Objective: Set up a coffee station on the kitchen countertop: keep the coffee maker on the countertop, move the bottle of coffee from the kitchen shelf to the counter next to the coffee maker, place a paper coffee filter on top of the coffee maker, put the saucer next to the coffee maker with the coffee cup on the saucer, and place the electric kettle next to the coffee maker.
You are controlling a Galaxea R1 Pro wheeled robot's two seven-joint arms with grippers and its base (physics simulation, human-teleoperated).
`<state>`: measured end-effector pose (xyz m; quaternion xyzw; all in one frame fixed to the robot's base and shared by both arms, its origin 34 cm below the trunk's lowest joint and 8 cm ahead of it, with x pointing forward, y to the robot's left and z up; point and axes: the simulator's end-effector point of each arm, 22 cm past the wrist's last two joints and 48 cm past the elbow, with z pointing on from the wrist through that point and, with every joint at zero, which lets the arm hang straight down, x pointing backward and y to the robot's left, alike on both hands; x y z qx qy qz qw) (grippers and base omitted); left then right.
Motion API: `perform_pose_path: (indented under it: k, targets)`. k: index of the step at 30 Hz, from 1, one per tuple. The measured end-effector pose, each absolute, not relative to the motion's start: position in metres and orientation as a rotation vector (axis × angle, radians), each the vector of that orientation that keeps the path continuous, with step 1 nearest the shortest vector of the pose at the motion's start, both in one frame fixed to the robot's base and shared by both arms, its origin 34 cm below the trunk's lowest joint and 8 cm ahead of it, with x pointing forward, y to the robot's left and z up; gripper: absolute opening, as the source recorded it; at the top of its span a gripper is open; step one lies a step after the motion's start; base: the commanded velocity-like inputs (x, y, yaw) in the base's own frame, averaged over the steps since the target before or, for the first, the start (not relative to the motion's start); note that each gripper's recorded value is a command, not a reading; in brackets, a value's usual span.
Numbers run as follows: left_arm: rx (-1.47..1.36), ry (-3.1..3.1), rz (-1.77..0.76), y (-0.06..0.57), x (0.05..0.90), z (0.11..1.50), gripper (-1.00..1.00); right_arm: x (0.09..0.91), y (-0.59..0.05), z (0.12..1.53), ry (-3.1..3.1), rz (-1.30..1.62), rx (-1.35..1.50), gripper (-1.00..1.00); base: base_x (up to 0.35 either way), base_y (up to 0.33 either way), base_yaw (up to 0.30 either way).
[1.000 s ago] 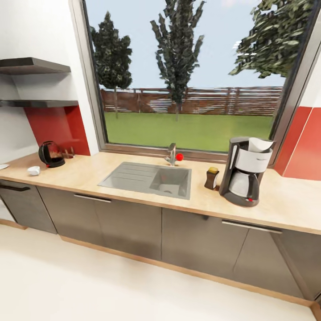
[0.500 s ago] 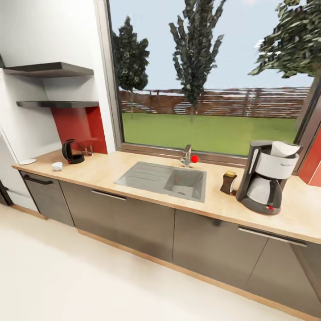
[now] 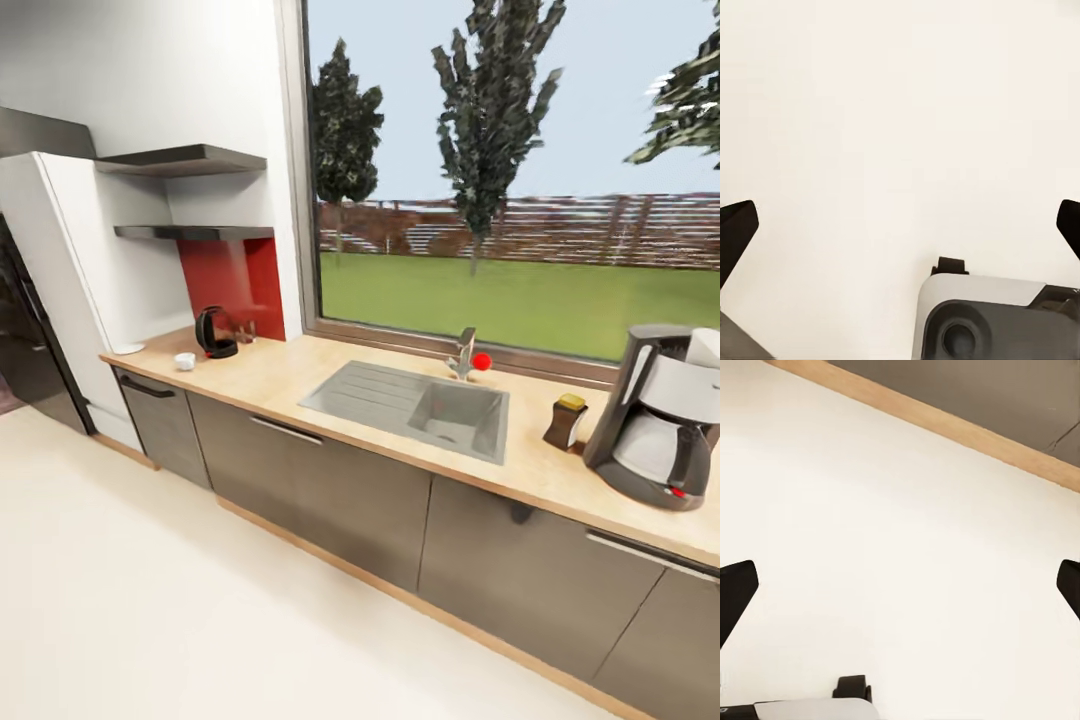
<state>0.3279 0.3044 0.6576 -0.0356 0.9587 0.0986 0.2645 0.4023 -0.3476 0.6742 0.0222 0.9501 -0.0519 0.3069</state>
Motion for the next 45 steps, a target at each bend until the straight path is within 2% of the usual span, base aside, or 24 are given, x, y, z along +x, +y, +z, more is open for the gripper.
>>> perform_pose_path:
  k: [19,45]
  targets:
    - [-0.102,2.593,0.271,0.3064,0.3262,0.6571,1.00,0.4015,-0.3495,0.6736,2.516,-0.140,0.055,1.00,0.020,0.000,0.281]
    - [-0.099,2.605,0.272,0.3064,0.3216,0.6545,1.00,0.3965,-0.3506,0.6697,2.531,-0.142,0.054,1.00,0.317,0.029,0.257]
